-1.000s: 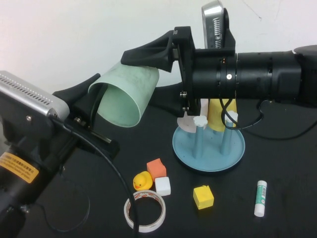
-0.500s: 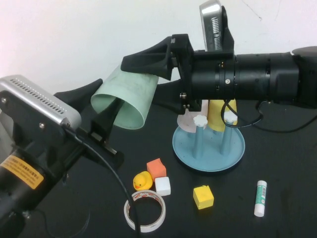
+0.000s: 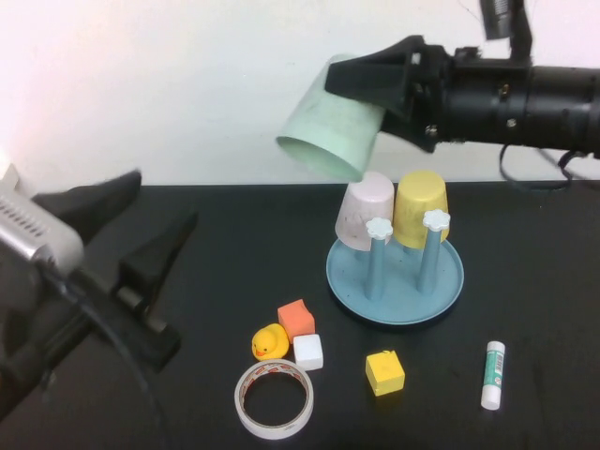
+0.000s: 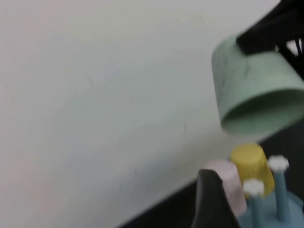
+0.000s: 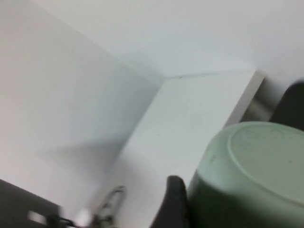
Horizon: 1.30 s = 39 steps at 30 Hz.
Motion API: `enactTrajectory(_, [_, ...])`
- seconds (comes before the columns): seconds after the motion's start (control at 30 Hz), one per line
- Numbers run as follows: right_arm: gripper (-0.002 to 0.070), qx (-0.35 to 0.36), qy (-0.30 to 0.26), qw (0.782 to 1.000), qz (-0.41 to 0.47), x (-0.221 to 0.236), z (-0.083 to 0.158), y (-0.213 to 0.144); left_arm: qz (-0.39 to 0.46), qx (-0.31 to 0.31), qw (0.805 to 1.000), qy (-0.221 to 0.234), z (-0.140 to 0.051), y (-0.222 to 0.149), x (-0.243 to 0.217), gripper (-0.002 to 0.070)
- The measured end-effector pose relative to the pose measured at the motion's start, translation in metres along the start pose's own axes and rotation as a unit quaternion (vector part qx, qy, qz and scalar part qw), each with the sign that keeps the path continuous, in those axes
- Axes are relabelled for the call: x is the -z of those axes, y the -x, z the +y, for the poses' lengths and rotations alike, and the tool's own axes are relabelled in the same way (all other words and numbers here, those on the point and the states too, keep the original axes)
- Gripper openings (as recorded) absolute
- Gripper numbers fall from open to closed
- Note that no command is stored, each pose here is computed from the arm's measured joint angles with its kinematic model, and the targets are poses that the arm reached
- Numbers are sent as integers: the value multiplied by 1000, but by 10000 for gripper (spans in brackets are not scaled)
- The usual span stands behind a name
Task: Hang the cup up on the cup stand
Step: Place the cup on the cup holder
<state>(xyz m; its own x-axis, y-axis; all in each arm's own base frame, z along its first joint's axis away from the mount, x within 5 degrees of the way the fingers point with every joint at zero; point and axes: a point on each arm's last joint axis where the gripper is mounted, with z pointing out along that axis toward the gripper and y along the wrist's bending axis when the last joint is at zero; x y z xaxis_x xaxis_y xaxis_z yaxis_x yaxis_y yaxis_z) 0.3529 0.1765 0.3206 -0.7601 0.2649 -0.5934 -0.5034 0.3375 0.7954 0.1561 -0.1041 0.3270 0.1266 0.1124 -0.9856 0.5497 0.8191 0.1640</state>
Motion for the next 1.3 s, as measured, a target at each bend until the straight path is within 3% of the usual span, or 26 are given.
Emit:
enactTrajectory(0.13, [594, 128, -8, 992, -8, 6, -5, 5, 77, -1, 997, -5, 0, -6, 17, 323])
enactTrajectory(0.27, [594, 278, -34, 960, 4, 6, -10, 5, 165, -1, 986, -12, -1, -19, 29, 232])
enactTrajectory(0.37, [594, 337, -77, 938, 7, 5, -22, 6, 223, -1, 975, -18, -2, -28, 34, 165])
enactTrajectory(0.57, [594, 364, -157, 918, 16, -1, -58, 7, 269, -1, 963, -23, -3, -36, 38, 82])
enactTrajectory(0.9, [594, 332, -180, 923, 70, -21, -116, -18, 272, -18, 962, -21, -1, -36, 39, 39])
enactTrajectory(1.3, [594, 376, -180, 903, 104, -27, -140, -31, 276, -38, 960, -23, -1, -37, 39, 39])
